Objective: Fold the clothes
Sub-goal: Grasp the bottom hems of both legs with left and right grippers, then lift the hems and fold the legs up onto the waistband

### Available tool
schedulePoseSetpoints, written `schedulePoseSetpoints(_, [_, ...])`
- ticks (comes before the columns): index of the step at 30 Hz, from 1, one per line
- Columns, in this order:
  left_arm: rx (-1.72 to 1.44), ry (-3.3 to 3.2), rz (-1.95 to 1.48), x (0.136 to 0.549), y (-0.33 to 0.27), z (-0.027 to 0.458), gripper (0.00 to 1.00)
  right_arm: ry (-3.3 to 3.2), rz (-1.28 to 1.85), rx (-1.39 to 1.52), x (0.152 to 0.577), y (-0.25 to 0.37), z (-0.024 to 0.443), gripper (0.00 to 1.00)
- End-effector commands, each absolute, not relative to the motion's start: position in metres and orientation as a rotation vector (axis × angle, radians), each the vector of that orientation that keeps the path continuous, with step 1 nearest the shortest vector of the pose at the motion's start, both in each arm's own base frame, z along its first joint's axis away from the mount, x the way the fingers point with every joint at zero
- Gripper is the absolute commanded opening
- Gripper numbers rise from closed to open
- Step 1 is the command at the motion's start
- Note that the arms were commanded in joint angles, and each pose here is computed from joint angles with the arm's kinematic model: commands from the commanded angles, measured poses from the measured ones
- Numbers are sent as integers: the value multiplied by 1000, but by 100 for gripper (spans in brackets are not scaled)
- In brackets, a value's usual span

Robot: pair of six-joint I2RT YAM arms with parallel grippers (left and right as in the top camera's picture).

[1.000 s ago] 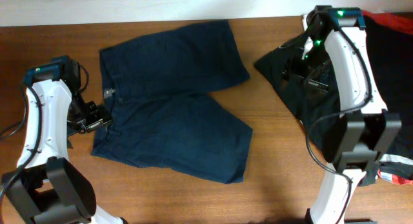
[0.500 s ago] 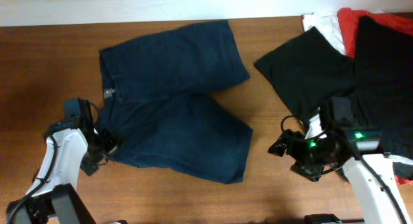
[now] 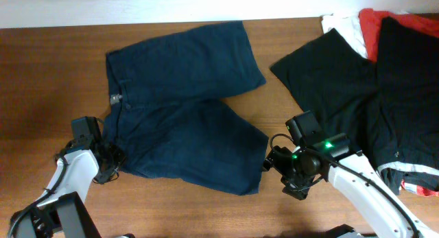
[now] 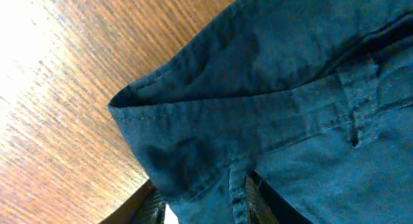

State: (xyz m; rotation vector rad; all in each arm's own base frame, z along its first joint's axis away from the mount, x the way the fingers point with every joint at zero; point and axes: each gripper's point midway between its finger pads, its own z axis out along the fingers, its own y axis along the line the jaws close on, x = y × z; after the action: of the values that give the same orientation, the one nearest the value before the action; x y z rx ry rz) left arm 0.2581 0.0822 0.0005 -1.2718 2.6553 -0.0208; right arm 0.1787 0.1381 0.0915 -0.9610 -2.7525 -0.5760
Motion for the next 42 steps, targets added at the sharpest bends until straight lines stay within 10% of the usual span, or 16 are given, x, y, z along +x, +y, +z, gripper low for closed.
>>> schedulePoseSetpoints(1, [-1289,2657,33,251,88,-1,30,-2738,-514,-979,177,136,80,84])
schedulePoseSetpoints(6, [-1295,2670,37,247,87,-1,1,-2711,-483,-977,168,158,61,84])
schedulePoseSetpoints(14, [-1300,2685,40,244,85,-2,0,-2777,-479,-1140,158,177,9,64])
schedulePoseSetpoints(18, [-1300,2702,44,240,84,-2,0,-2758,-401,-1143,160,179,-16,44])
schedulePoseSetpoints(20, [-1297,2710,45,239,84,-3,1,-2756,-389,-1143,162,180,-25,6])
schedulePoseSetpoints(21, [-1261,2735,49,237,83,-3,1,-2794,-390,-1117,167,177,-24,4])
schedulePoseSetpoints(27, [-924,2832,-262,241,44,41,0,-3130,-584,-924,243,112,81,4])
schedulePoseSetpoints(38, [-342,2770,-272,213,-20,206,0,-3497,94,-813,217,18,263,4])
schedulePoseSetpoints(42, [-375,2716,-157,215,-4,221,1,-3681,179,-335,266,29,280,4])
